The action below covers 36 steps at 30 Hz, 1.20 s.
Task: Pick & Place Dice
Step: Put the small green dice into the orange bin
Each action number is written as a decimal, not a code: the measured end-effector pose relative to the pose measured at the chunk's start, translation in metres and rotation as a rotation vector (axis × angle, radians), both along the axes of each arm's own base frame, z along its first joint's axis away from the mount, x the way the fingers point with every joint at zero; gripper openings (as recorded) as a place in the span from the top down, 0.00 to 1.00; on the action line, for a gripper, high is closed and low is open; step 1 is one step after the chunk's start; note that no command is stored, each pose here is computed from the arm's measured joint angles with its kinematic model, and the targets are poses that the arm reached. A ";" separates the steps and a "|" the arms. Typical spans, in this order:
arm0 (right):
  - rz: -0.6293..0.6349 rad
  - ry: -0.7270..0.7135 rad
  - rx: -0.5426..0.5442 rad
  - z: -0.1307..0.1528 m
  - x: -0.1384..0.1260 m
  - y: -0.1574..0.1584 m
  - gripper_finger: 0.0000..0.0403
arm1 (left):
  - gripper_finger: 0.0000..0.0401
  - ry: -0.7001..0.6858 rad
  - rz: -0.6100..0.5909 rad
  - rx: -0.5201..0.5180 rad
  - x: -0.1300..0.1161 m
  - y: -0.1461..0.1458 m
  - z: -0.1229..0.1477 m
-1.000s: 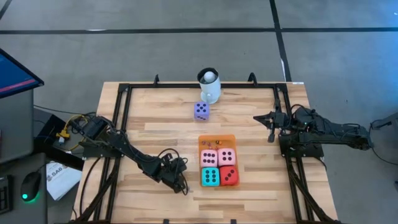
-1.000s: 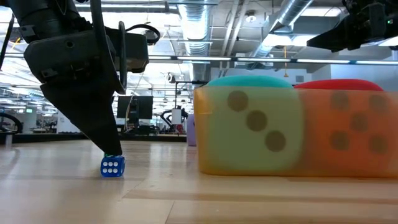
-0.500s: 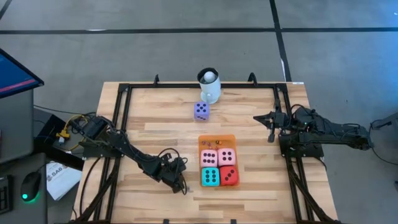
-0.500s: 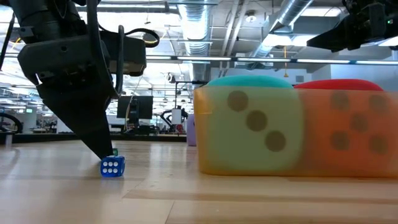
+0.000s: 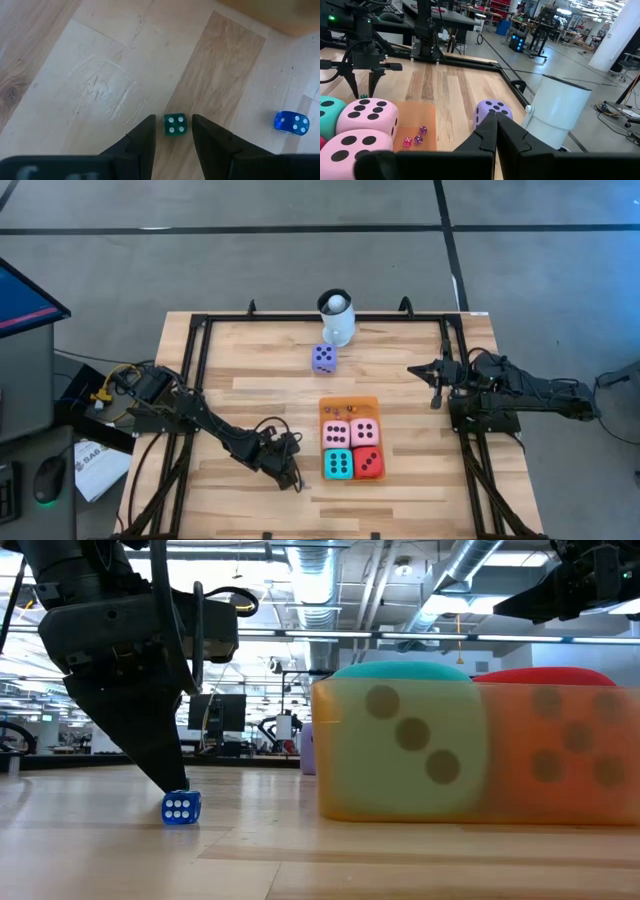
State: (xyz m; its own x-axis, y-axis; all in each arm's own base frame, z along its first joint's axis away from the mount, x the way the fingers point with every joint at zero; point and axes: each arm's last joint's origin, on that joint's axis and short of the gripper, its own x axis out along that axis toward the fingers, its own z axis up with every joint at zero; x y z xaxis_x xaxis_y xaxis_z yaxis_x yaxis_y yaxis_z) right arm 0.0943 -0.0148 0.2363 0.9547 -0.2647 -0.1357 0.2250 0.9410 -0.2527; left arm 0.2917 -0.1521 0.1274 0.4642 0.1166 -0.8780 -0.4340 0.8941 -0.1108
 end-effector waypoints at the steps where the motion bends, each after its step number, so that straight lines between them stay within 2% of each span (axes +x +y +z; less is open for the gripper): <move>1: 0.000 0.000 0.000 0.000 0.000 0.000 1.00 | 0.72 -0.001 0.000 -0.001 0.000 0.000 0.000; 13: 0.000 0.000 0.000 0.000 0.000 0.000 1.00 | 0.90 -0.004 0.000 -0.002 0.000 0.000 0.000; 21: 0.000 0.000 0.000 0.000 0.000 0.000 1.00 | 0.85 0.013 -0.012 -0.031 0.000 -0.001 0.000; 27: 0.000 0.000 0.000 0.000 0.000 0.000 1.00 | 0.91 0.017 -0.018 -0.030 0.000 0.000 0.000; 36: 0.000 0.000 0.000 0.000 0.000 0.000 1.00 | 0.90 0.020 0.006 -0.045 0.005 0.008 0.000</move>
